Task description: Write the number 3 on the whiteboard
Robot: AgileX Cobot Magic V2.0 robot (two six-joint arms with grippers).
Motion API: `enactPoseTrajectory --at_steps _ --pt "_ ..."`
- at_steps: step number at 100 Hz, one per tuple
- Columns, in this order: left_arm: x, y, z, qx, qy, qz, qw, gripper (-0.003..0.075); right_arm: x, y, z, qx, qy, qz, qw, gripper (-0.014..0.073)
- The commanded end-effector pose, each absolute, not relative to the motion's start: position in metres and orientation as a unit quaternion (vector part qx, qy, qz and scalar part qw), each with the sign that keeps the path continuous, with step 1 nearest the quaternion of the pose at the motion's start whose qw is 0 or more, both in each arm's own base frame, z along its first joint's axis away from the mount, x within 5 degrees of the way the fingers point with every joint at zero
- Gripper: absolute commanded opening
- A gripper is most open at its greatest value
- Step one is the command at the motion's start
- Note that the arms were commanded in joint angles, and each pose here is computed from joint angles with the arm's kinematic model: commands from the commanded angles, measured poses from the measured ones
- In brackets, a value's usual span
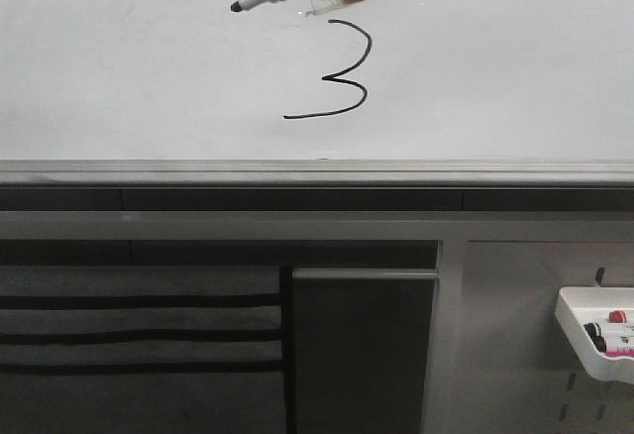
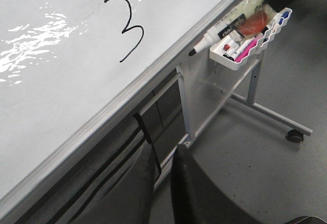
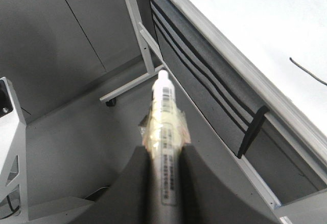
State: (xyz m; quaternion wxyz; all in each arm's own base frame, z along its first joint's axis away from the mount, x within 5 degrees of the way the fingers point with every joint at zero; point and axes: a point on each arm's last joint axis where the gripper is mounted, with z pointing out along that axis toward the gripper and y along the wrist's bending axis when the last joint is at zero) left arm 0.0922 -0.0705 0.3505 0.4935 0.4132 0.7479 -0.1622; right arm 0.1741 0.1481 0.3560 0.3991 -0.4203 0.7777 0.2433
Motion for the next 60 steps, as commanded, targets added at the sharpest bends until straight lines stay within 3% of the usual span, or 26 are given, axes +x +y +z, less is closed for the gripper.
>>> enactPoseTrajectory --at_steps 1,32,60 --pt "0.094 -0.072 0.364 0.381 0.735 -0.182 0.53 0.006 0.173 0.147 0.373 -0.412 0.756 0.248 0.444 -0.0017" --pt "0.119 -0.099 0.365 0.496 0.73 -0.22 0.416 0.0061 0.16 0.154 0.374 -0.541 0.666 0.25 0.449 -0.0017" --pt "0.148 -0.136 0.376 0.582 0.687 -0.207 0.383 0.0066 0.159 0.154 0.374 -0.563 0.649 0.238 0.453 -0.0016"
